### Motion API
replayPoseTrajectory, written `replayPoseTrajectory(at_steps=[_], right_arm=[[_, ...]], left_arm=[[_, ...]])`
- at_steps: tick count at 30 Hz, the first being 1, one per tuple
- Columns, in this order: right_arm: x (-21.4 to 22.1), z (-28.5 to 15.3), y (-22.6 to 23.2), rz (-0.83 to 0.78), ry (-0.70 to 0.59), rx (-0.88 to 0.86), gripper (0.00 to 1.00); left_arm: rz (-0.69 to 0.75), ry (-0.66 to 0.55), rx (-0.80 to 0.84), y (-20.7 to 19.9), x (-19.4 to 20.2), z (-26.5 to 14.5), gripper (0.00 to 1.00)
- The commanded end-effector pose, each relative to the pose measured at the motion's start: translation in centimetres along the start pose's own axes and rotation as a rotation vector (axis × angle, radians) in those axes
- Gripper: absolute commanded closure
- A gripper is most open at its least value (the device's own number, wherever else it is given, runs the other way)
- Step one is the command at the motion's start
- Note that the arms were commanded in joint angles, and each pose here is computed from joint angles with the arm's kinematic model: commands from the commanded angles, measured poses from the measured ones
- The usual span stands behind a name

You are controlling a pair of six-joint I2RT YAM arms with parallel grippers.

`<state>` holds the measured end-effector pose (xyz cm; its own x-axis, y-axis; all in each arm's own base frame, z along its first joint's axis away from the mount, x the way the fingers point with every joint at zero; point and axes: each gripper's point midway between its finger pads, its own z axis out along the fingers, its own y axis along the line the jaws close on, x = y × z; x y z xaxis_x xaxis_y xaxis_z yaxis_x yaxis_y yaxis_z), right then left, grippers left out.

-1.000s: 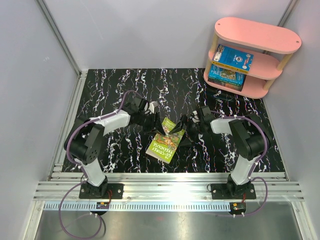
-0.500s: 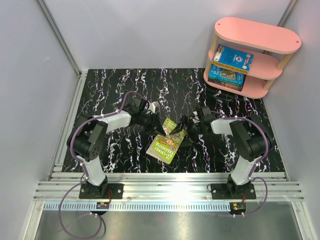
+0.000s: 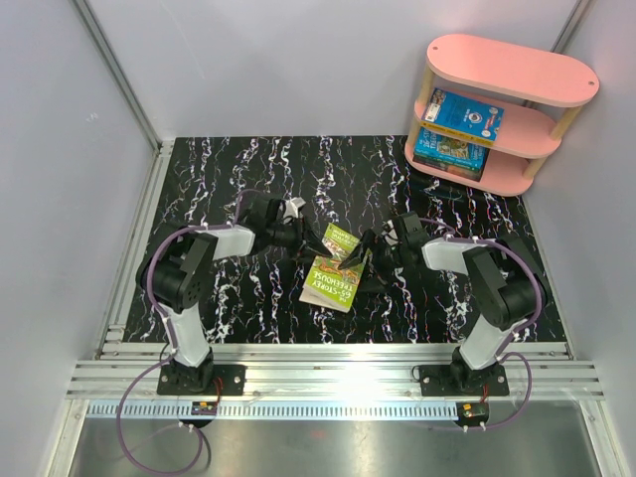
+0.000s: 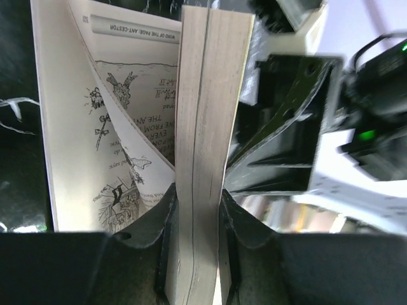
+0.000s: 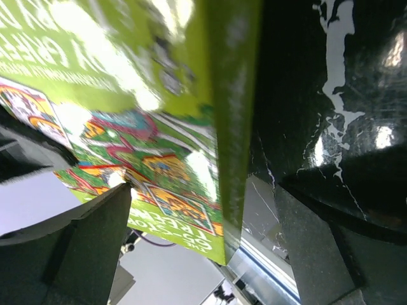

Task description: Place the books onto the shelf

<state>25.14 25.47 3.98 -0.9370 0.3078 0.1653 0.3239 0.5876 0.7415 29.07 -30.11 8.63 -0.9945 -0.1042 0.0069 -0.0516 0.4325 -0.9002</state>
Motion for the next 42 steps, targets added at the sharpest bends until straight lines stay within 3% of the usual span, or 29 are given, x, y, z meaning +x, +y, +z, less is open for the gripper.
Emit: replayPoseTrajectory(at_steps=[1,14,22,25,26,28,29,31,32,33,34,35,36,38,42], right_arm=[[0.9,0.4,-3.8,-0.017,-0.018,0.145,0.00],[0.1,0.2,-2.3,-0.054,-0.039,0.107,0.00],[-0.7,0.2,-0.4,-0.062,-0.066,0.047,0.03],[-1.1,-0.1,0.9,-0.076,-0.084,0.011,0.15],[-1.3,-0.1,1.5,-0.080,-0.091,-0.005,0.44],[-1.4,-0.3,2.1,-0.085,-0.097,-0.019,0.65],[-1.5,-0.4,2.3,-0.084,-0.100,-0.027,0.85],[-1.6,-0.4,2.6,-0.084,-0.097,-0.025,1.00],[-1.7,-0.6,2.9,-0.092,-0.095,-0.021,1.00],[-1.7,-0.6,3.1,-0.097,-0.092,-0.018,1.00],[-1.7,-0.9,3.4,-0.107,-0.094,-0.020,1.00],[-1.7,-1.2,3.7,-0.115,-0.092,-0.012,1.00],[-1.7,-1.5,4.0,-0.123,-0.099,-0.010,1.00],[-1.7,-2.5,5.3,-0.151,-0.117,-0.026,1.00],[-2.0,-4.2,8.0,-0.183,-0.158,-0.056,1.00]], left_arm=[[0.067,-0.022,0.303,-7.3,-2.1,-2.7,1.00],[0.037,-0.031,0.676,-11.6,-1.8,-6.6,1.00],[0.016,0.016,0.625,-10.4,-1.5,-5.7,1.00],[-0.005,0.020,0.571,-8.8,-1.5,-4.6,0.97],[-0.037,0.035,0.542,-8.1,-1.3,-4.0,0.95],[0.001,0.062,0.511,-7.4,-0.5,-3.1,0.92],[-0.041,0.083,0.473,-6.6,-0.3,-2.5,0.91],[0.007,0.072,0.433,-5.7,-0.1,-2.0,0.90],[-0.085,0.088,0.354,-4.3,0.0,-1.2,0.90],[0.026,0.067,0.314,-3.6,0.0,-0.9,0.90],[0.043,0.064,0.251,-2.7,-0.2,-0.6,0.90],[-0.120,0.097,0.036,1.1,1.1,-0.1,0.89],[0.109,0.080,-0.016,0.4,-0.4,0.0,0.88],[0.099,0.124,-0.165,2.3,0.4,-0.3,0.88],[0.078,0.112,-0.191,2.7,-0.1,-0.2,0.65]])
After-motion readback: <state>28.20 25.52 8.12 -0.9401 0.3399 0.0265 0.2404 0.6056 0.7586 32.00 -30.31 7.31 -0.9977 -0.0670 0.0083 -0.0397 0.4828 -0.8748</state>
